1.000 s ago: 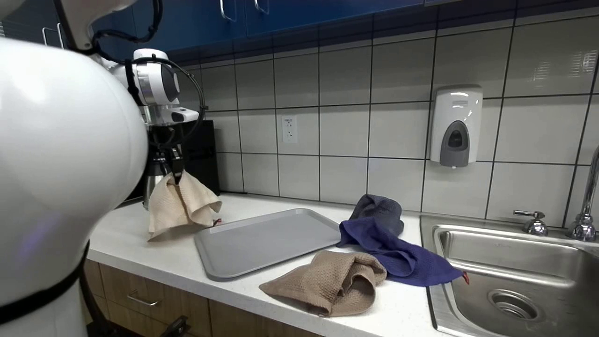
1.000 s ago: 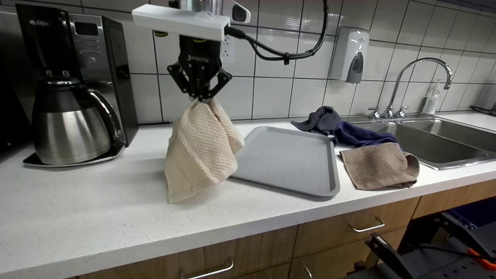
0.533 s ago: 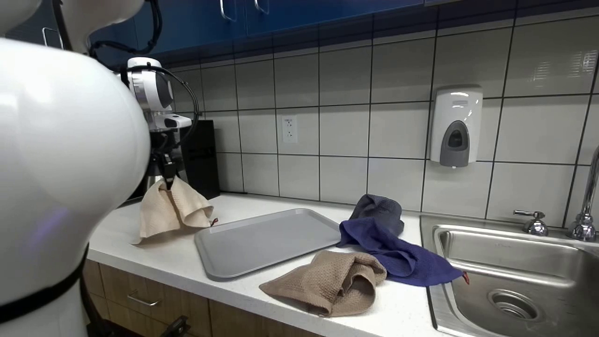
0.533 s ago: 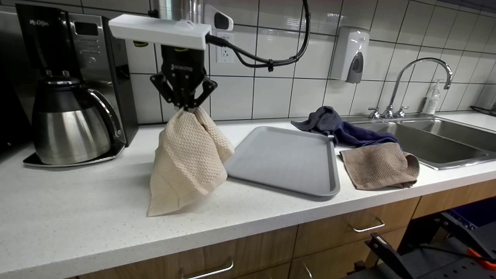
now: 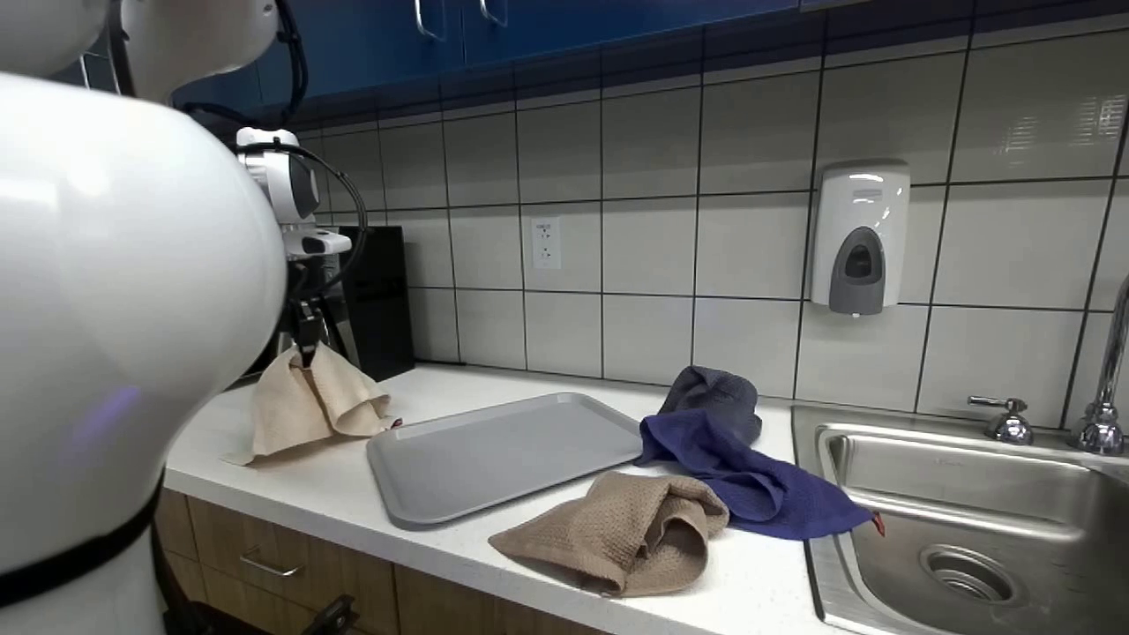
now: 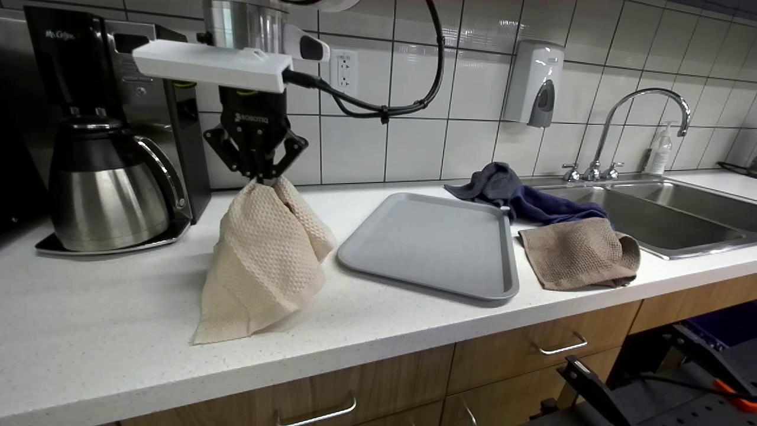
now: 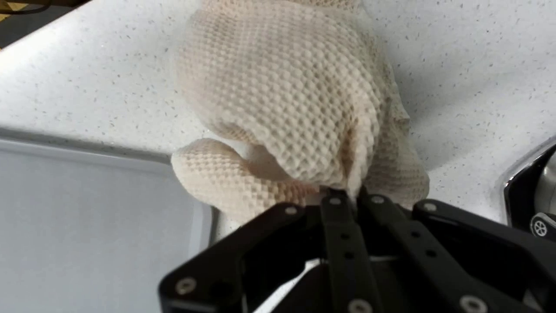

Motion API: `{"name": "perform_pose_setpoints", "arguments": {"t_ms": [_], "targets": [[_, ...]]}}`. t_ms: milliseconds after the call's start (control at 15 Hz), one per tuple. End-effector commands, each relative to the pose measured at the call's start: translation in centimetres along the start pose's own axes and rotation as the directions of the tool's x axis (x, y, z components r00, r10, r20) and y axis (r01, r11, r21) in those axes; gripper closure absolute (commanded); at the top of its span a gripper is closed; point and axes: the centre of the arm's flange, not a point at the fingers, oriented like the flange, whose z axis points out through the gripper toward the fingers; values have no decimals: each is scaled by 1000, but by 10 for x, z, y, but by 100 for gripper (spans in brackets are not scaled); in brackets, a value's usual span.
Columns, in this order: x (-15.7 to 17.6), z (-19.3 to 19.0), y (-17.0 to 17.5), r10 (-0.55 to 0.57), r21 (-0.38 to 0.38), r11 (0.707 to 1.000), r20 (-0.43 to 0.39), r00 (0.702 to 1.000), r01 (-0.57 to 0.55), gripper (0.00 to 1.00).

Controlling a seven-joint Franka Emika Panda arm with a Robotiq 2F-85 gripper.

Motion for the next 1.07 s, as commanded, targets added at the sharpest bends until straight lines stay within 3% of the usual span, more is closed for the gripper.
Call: {"name": "perform_pose_setpoints", "arguments": {"t_ms": [0,1000], "targets": [[6,2,-19,-34,-26,999,-1,999,34,99],[17,44,-25,-27,-74,997,47,999,30,99]]}}
